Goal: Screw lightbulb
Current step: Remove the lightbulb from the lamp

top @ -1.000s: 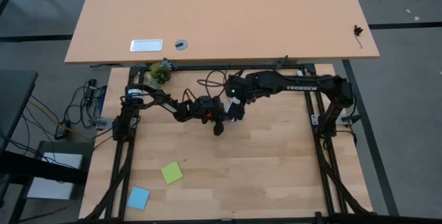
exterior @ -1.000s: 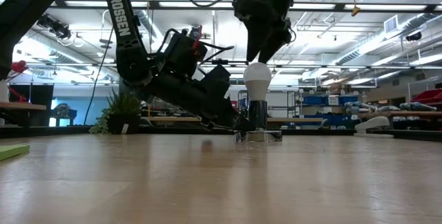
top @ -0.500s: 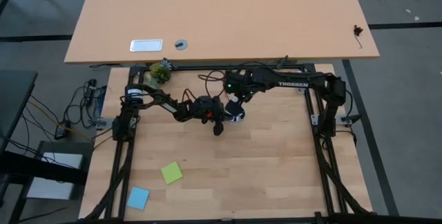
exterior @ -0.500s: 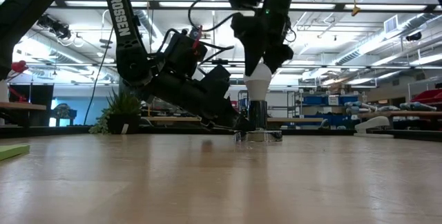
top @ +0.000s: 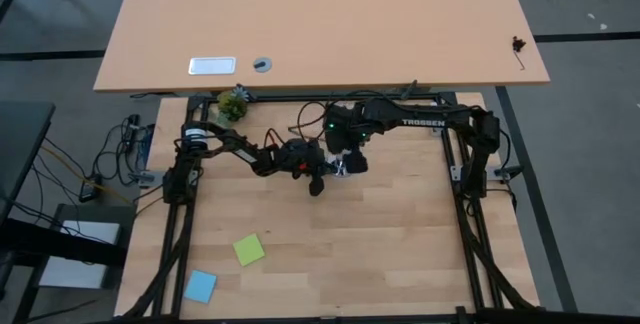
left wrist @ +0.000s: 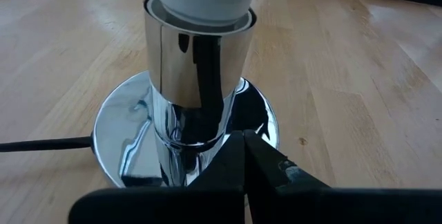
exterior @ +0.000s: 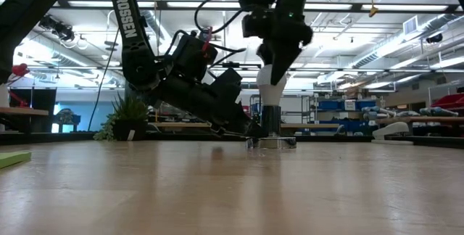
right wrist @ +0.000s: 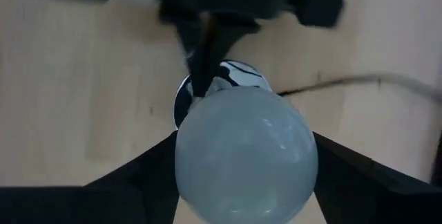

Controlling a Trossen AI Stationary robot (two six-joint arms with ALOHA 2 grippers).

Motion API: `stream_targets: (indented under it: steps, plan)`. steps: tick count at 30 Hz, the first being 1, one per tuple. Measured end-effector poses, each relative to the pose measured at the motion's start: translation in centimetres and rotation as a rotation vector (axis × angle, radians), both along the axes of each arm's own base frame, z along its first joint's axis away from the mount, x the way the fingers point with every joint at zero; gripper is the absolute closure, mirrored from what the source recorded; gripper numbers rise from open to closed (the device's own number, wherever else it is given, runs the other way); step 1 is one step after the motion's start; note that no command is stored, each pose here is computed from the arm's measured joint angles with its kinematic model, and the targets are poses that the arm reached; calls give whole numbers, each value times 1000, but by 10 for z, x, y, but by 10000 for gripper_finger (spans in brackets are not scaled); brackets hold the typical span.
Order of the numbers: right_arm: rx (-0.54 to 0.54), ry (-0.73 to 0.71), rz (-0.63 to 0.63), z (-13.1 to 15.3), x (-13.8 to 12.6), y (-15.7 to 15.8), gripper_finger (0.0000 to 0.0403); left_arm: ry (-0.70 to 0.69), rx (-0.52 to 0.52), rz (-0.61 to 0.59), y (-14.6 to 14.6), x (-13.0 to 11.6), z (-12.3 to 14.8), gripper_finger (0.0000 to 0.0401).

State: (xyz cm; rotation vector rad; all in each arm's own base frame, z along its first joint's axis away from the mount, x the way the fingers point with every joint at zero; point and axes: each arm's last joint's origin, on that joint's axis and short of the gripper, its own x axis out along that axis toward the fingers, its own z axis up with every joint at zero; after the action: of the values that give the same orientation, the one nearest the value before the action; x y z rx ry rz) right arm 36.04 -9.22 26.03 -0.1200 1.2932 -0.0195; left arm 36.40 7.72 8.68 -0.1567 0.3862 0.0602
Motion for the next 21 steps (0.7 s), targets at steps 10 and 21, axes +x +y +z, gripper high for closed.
stream_targets:
  steps: [10, 21]
  plan:
    - [-66, 20, 108, 1, 1, 7, 80, 1, 0, 0, 0, 0, 0, 401]
    - [-2, -78, -372, 22, 6, 23, 52, 1, 0, 0, 0, 0, 0, 401]
